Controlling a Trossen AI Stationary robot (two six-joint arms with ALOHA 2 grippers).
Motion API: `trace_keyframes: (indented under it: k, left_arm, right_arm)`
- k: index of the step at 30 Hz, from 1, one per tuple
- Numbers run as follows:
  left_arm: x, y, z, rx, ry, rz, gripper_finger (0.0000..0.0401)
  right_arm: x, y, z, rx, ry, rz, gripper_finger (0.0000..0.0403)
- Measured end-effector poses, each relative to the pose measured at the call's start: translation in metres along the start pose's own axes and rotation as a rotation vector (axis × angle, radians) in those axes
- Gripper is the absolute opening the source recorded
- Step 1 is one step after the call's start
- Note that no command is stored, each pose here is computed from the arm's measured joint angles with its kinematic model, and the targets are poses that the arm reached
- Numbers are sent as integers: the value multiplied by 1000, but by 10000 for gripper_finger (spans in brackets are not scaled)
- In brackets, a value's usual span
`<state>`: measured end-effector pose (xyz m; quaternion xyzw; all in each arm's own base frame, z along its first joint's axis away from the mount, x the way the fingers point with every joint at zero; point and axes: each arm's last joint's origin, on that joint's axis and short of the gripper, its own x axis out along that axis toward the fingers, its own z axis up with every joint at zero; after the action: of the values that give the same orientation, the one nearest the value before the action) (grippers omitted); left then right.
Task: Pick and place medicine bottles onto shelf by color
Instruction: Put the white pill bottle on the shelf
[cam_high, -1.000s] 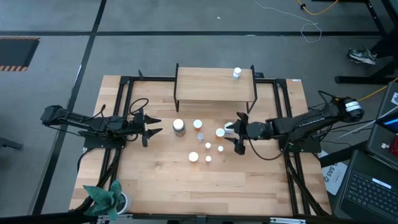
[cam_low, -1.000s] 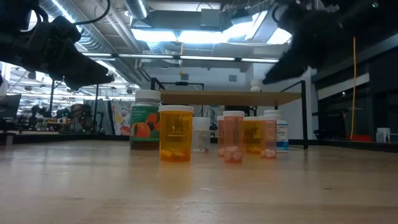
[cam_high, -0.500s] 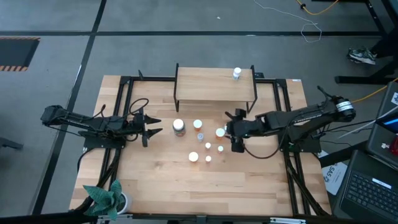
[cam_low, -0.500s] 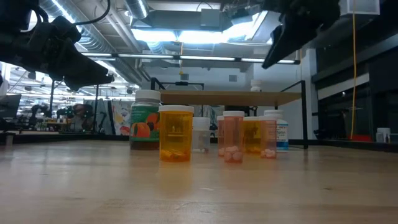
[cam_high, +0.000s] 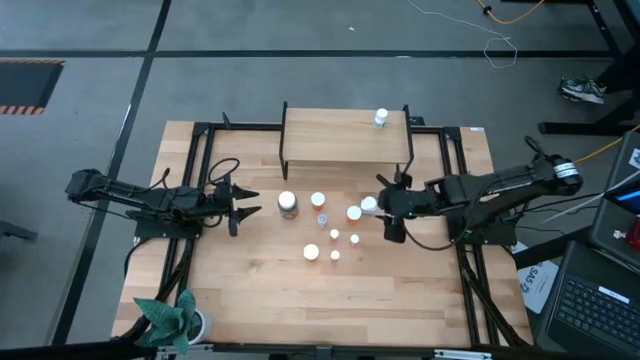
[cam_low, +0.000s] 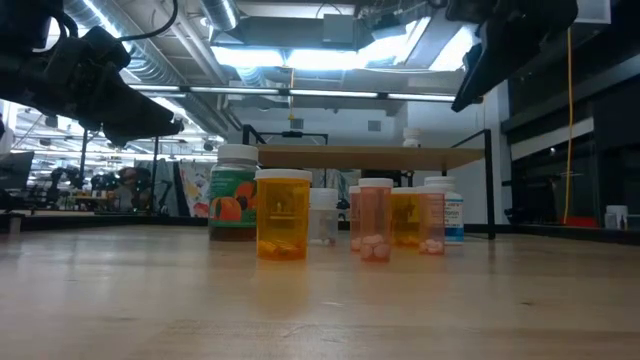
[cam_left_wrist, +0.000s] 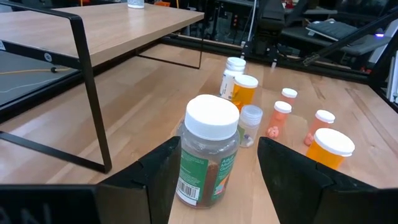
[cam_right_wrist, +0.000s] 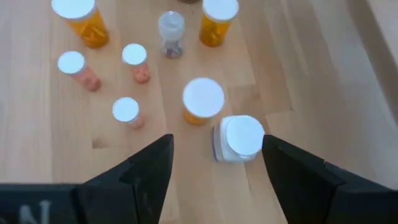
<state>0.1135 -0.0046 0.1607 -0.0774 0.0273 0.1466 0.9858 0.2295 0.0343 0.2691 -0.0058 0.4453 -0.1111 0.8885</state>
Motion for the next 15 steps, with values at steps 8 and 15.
trace_keyframes:
  k: [8, 15]
  left_arm:
    - [0, 0, 0, 0, 0, 0, 209]
    - [0, 0, 0, 0, 0, 0, 209]
  right_arm:
    - [8, 1, 6, 55, -37, -13, 250]
    - [32, -2, 6, 56, 49, -49, 295]
